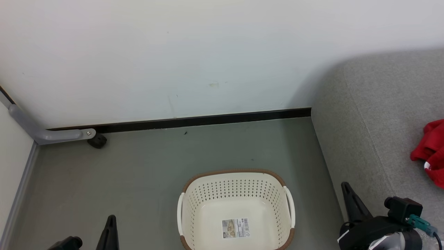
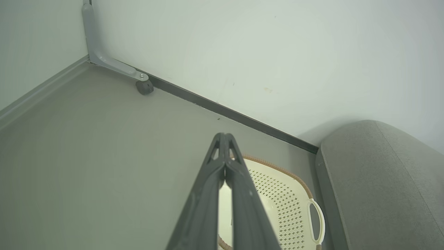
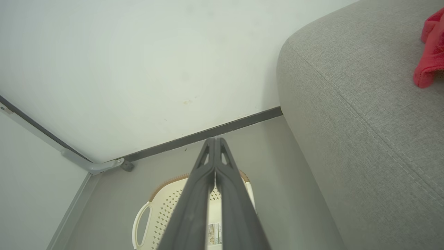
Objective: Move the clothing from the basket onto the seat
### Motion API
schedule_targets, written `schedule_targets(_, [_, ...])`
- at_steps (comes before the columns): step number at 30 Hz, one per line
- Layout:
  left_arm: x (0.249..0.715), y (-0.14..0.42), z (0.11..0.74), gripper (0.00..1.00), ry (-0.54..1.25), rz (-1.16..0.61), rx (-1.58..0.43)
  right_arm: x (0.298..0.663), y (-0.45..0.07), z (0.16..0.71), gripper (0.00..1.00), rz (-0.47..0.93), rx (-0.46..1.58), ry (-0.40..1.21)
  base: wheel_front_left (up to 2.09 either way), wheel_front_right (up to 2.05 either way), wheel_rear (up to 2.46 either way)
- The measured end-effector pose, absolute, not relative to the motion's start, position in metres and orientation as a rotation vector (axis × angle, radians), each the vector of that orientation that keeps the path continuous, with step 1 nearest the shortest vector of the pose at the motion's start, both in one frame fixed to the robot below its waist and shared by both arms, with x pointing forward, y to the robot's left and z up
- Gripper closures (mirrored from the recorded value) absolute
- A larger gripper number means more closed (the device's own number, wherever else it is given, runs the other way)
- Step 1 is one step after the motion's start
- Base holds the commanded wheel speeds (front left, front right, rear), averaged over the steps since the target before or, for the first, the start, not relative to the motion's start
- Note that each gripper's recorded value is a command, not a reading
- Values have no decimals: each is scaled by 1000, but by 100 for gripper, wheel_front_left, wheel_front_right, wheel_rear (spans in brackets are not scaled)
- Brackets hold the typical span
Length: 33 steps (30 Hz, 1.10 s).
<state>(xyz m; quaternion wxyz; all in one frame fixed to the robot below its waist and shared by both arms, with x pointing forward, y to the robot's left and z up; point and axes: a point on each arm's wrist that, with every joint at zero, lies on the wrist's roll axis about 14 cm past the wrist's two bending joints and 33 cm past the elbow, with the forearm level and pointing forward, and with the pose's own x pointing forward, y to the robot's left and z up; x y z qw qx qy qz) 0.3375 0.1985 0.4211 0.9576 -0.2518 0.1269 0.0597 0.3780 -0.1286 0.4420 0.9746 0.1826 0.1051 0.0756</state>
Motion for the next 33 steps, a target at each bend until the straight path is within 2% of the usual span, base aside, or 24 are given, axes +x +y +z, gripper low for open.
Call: schedule_targets(33, [353,195,432,100,249,153,-947,386,-163,456,100,-12,873,200,0,0,0])
